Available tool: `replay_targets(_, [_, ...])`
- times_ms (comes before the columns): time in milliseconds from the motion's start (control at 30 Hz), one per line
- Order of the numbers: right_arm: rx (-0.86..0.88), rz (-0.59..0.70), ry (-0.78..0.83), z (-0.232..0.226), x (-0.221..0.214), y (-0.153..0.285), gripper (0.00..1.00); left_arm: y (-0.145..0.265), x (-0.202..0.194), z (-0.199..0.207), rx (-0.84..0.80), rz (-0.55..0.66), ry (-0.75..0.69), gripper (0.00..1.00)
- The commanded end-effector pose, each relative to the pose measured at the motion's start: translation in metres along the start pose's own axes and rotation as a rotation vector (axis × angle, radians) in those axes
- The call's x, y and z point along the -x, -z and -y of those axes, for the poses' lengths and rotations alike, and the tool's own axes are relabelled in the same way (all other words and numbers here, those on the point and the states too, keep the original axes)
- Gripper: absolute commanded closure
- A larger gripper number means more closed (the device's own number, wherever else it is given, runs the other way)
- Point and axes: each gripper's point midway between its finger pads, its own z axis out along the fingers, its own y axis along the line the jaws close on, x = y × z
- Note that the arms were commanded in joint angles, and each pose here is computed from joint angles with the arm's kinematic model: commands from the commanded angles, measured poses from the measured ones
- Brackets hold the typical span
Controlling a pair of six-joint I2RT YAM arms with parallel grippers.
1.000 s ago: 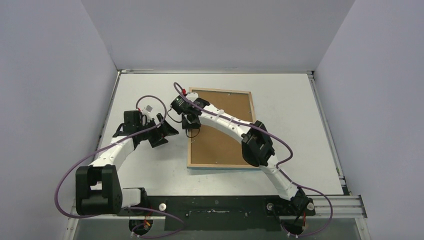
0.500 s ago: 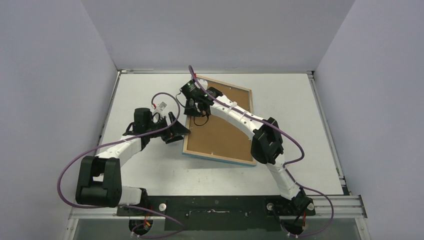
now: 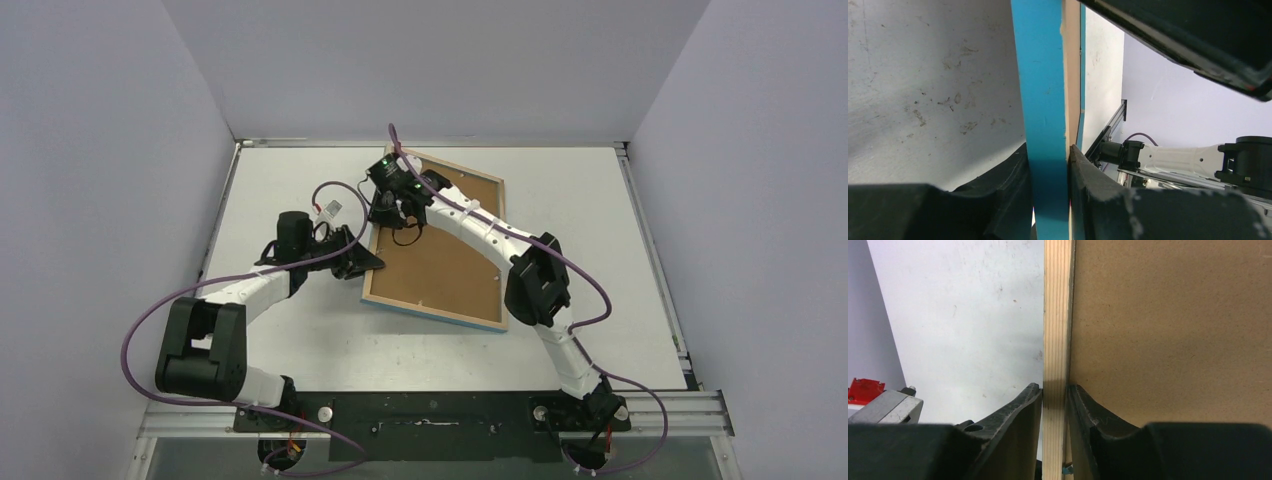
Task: Put the photo into the frame
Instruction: Turn over the photo frame at the center of the board.
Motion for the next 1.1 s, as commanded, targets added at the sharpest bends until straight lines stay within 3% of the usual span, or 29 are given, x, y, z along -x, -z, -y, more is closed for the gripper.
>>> replay_targets(0, [0.103,0.128,-0.054,-0.021,0.051,0.065,0.66,0.012,0.034,0.048,-0.083,0.112,-0.199,0.86])
replay_targets(133, [0.076,0.171,-0.049,-0.005,0.067,0.084,0.51,0.016,0.041,0.058,-0.073,0.115,-0.252,0.96])
replay_targets(267, [0.074,0.237,-0.039,0.005,0.088,0.109,0.40,0.021,0.050,0.071,-0.063,0.112,-0.312,1.00])
replay_targets(467, [0.053,0.259,-0.033,0.025,0.106,0.140,0.36,0.043,0.073,0.092,0.071,0.108,-0.457,1.00])
replay_targets(667, [0.106,0.272,-0.080,0.028,0.124,0.161,0.33,0.064,0.097,0.127,0.204,0.094,-0.726,1.00])
replay_targets(933, [0.299,0.352,-0.238,0.013,0.160,0.199,0.24,0.051,0.099,0.138,0.403,0.075,-0.911,1.00])
replay_targets(1067, [0.256,0.330,-0.344,0.031,0.165,0.200,0.24,0.041,0.089,0.155,0.446,0.074,-1.034,1.00])
